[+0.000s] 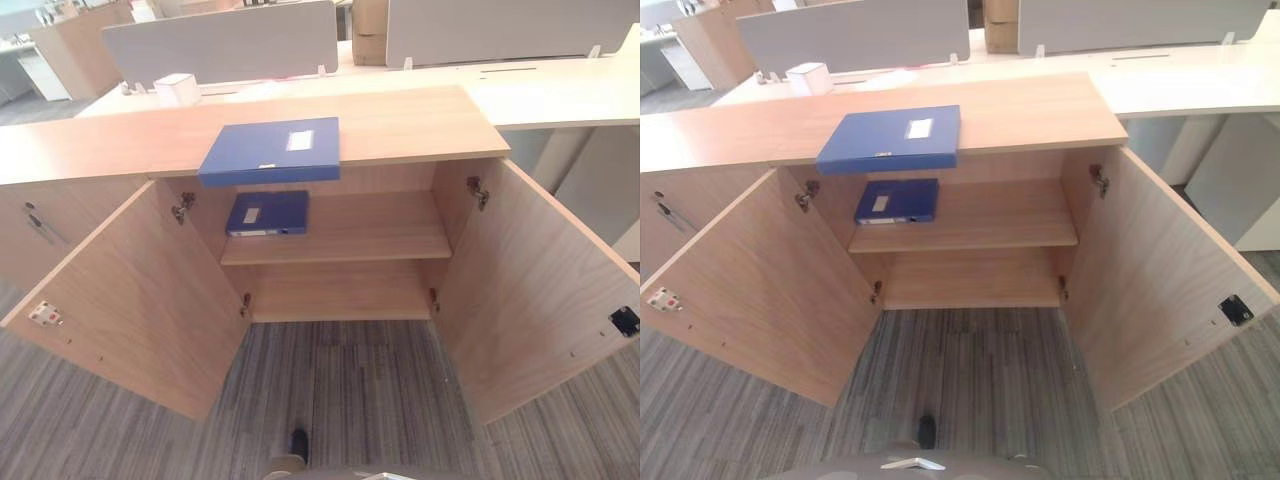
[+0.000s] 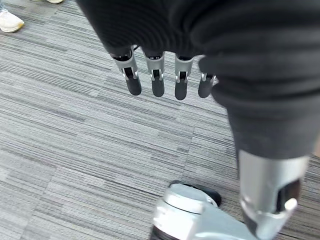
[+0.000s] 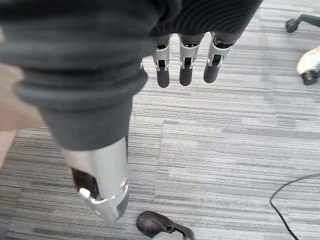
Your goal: Put the empty folder in the office cabinet
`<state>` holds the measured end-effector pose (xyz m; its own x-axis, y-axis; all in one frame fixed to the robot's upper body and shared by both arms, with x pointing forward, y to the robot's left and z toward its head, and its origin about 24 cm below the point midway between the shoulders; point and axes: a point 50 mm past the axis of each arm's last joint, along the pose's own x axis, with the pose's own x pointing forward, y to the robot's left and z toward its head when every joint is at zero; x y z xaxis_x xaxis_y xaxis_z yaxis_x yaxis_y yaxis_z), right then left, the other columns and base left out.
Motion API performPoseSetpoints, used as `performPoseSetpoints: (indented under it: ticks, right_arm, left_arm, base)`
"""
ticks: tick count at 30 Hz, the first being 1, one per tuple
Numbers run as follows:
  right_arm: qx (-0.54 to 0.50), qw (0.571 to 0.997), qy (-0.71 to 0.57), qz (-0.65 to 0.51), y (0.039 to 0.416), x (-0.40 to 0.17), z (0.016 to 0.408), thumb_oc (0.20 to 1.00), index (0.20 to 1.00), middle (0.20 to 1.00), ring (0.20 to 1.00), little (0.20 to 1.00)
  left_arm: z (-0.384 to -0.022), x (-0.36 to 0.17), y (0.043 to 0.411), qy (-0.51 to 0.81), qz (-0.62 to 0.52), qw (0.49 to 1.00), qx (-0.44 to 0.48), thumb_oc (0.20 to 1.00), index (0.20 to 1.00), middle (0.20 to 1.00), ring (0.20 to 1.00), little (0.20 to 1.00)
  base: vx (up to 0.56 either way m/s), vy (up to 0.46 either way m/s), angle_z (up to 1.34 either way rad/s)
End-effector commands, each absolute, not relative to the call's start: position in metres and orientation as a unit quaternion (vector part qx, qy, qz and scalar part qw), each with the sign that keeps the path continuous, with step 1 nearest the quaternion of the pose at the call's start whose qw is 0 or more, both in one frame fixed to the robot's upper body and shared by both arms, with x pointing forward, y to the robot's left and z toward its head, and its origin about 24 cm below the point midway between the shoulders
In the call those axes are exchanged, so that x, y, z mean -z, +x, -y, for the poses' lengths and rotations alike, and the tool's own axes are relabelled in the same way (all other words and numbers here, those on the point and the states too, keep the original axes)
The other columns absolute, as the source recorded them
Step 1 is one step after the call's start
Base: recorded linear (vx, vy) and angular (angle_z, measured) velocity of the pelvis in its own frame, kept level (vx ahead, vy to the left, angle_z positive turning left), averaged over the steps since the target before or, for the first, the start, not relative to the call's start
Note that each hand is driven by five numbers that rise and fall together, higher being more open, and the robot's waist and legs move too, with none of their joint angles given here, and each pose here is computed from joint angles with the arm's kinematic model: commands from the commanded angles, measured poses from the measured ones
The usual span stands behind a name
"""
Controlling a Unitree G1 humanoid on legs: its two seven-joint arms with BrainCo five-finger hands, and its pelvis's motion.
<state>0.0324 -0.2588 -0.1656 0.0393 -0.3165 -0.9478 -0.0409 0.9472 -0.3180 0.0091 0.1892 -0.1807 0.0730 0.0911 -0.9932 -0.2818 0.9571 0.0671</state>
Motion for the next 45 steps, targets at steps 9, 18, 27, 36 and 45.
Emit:
performPoseSetpoints:
  ticks: [9, 18, 27, 36, 45]
  right_arm:
    - [0.12, 0.731, -0.119, -0.661, 0.056, 0.164, 0.256, 1.0, 1.0, 1.0, 1.0, 1.0]
    - [0.115, 0.733, -0.117, -0.66, 0.057, 0.166, 0.249, 1.0, 1.0, 1.0, 1.0, 1.0]
    - [0.113, 0.737, -0.115, -0.657, 0.059, 0.167, 0.245, 1.0, 1.0, 1.0, 1.0, 1.0]
    - [0.113, 0.767, -0.113, -0.621, 0.084, 0.164, 0.241, 1.0, 1.0, 1.0, 1.0, 1.0]
    - [0.132, 0.77, -0.101, -0.616, 0.085, 0.163, 0.244, 1.0, 1.0, 1.0, 1.0, 1.0]
  left_arm:
    - [-0.222, 0.173, 0.04, -0.035, -0.606, 0.773, -0.184, 1.0, 1.0, 1.0, 1.0, 1.0]
    - [-0.228, 0.172, 0.041, -0.025, -0.603, 0.773, -0.193, 1.0, 1.0, 1.0, 1.0, 1.0]
    - [-0.232, 0.17, 0.047, -0.025, -0.593, 0.778, -0.206, 1.0, 1.0, 1.0, 1.0, 1.0]
    - [-0.241, 0.167, 0.054, -0.022, -0.579, 0.785, -0.218, 1.0, 1.0, 1.0, 1.0, 1.0]
    - [-0.241, 0.167, 0.056, -0.038, -0.572, 0.786, -0.231, 1.0, 1.0, 1.0, 1.0, 1.0]
  base:
    - [0.04, 0.1, 0.03]
    - [0.02, 0.08, -0.06]
    - [0.01, 0.101, -0.02]
    - [0.0, 0.074, -0.02]
    - [0.11, -0.111, -0.01]
